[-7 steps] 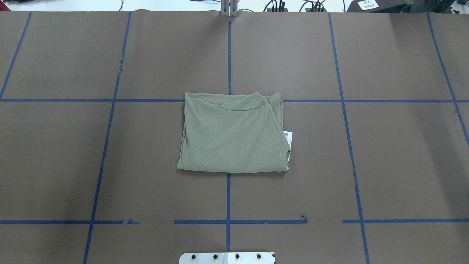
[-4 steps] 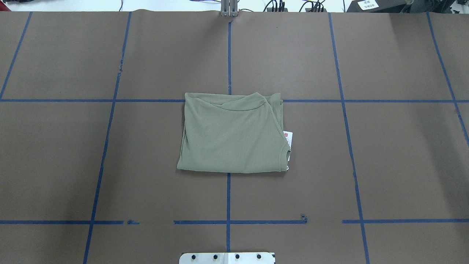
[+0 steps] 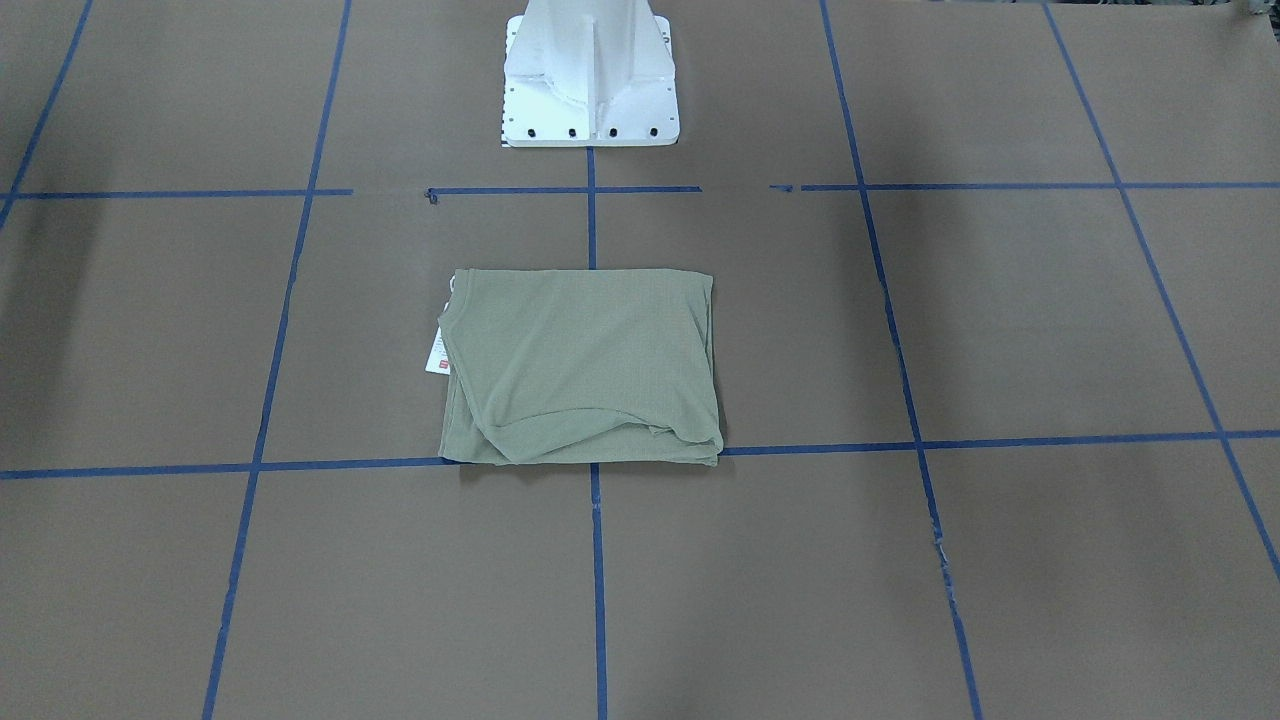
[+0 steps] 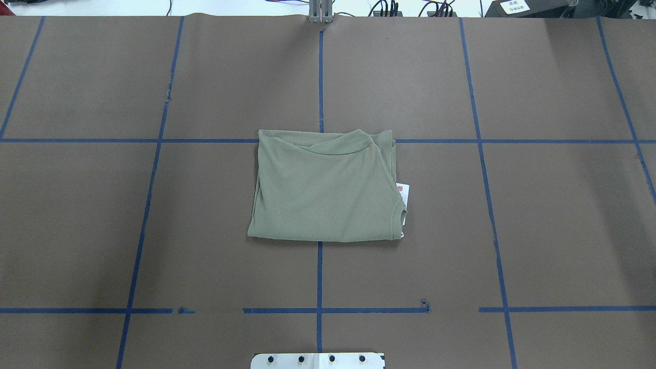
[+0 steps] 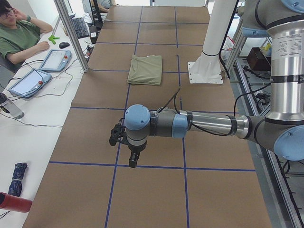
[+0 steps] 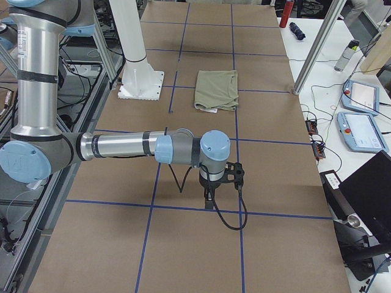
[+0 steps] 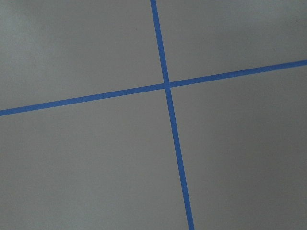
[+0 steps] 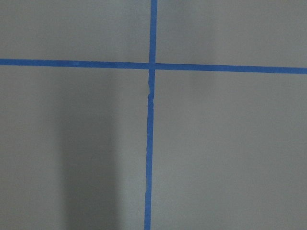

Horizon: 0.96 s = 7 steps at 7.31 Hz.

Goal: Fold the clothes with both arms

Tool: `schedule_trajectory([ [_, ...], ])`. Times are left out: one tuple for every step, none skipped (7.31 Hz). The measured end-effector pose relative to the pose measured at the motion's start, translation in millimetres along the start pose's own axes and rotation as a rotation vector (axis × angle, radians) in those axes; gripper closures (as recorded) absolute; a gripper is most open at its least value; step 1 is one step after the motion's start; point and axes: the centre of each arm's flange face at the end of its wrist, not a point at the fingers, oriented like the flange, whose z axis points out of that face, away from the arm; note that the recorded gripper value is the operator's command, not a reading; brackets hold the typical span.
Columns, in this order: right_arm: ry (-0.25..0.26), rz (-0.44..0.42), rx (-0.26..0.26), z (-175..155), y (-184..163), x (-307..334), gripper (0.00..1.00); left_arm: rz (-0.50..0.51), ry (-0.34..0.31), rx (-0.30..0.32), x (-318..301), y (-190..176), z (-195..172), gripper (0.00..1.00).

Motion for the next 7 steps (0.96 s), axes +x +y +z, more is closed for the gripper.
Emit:
schedule_trajectory([
  [0.000,0.000,-0.001,0.3,0.3,0.2,0.00,-0.001,0.000,0.000,-0.2,0.6,0.3,0.00],
  [0.000,0.000,-0.001,0.6,0.9,0.5,0.00,-0.002,0.000,-0.001,-0.6,0.9,0.7,0.00],
  [0.000,0.000,-0.002,0.7,1.1,0.6,0.00,-0.004,0.000,-0.003,-1.4,1.3,1.5,0.00],
  [0.000,0.000,-0.002,0.9,1.3,0.7,0.00,-0.005,0.000,-0.004,-2.0,1.8,2.1,0.00],
  [0.000,0.000,-0.002,0.9,1.4,0.8,0.00,-0.006,0.000,-0.005,-2.6,2.1,2.7,0.00],
  [0.000,0.000,-0.002,1.1,1.6,1.0,0.00,-0.008,0.000,-0.006,-3.0,2.3,3.2,0.00],
  [0.000,0.001,-0.003,1.5,2.1,1.3,0.00,-0.010,0.001,-0.008,-3.6,2.7,3.9,0.00],
])
